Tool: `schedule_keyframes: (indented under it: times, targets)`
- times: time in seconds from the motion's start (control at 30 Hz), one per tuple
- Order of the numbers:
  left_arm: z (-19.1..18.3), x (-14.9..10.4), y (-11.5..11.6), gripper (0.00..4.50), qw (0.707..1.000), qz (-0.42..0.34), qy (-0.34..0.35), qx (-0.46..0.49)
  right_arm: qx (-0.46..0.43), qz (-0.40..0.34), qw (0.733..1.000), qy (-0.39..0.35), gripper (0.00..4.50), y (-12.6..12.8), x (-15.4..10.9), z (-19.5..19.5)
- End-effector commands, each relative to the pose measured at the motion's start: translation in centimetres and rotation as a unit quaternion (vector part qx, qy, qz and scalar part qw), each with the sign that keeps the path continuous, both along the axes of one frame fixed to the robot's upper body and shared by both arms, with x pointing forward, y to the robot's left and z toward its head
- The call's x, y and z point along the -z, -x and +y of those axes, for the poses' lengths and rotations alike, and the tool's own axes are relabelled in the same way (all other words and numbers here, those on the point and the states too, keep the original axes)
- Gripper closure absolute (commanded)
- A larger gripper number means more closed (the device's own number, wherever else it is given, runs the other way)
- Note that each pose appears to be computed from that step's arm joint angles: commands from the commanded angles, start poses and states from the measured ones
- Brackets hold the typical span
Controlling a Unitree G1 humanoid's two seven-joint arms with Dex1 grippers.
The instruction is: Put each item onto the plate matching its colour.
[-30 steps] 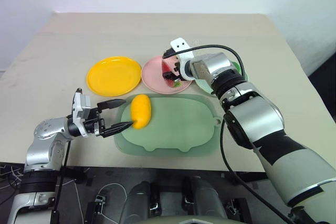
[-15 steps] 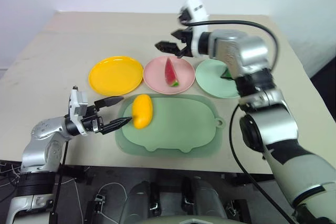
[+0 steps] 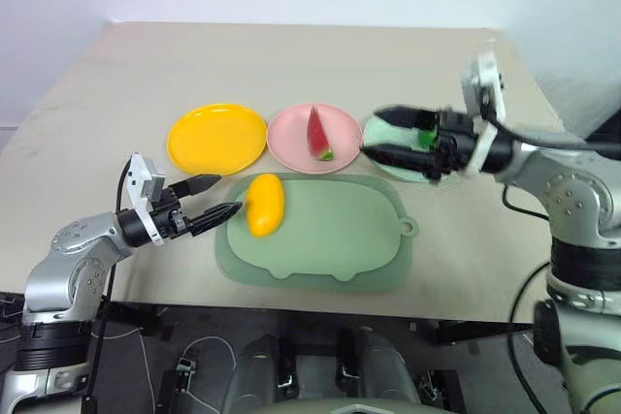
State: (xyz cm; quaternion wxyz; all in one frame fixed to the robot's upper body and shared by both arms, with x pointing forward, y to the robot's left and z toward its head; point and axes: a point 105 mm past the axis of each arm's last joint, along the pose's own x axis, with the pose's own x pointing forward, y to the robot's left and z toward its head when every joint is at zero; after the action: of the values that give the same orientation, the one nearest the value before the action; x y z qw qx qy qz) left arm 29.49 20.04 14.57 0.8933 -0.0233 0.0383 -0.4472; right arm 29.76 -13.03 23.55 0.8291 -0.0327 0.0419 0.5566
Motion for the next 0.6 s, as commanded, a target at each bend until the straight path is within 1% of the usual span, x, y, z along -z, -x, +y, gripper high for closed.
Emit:
schedule_keyframes:
  times: [0.03,0.2,0.27,0.3,0.37,0.47,0.6]
  targets:
    - [-0.1,-0.9,0.2,0.0,1.0,-0.006,0.002,-0.012,-0.033,-0.043,0.998,0.04,0.04,1.7,-0.2,-0.1]
    - [-1.0,-1.8,0.0,0.0,0.999,0.004,0.0,-0.032,-0.056,-0.061,0.989,0.126,0.04,3.1,2.5,-1.0]
    - [-1.1,-1.3,-0.3,0.0,0.998,0.013,-0.043,-0.05,-0.058,-0.063,0.986,0.145,0.04,3.1,3.4,-1.2]
    - [-1.5,-1.7,-0.6,0.0,0.997,-0.005,-0.055,-0.062,-0.058,-0.064,0.986,0.146,0.04,3.1,3.6,-1.3]
    - [-2.5,-3.2,-1.1,0.0,0.996,-0.016,-0.034,-0.075,-0.054,-0.067,0.987,0.134,0.04,2.9,3.4,-1.2]
    - [-3.9,-6.0,-0.9,0.0,0.997,-0.032,0.01,-0.063,-0.051,-0.076,0.988,0.126,0.04,2.6,3.2,-0.9]
    - [-5.3,-8.3,-0.3,0.0,0.998,-0.007,0.041,-0.045,-0.047,-0.079,0.988,0.121,0.04,2.1,3.2,-0.8]
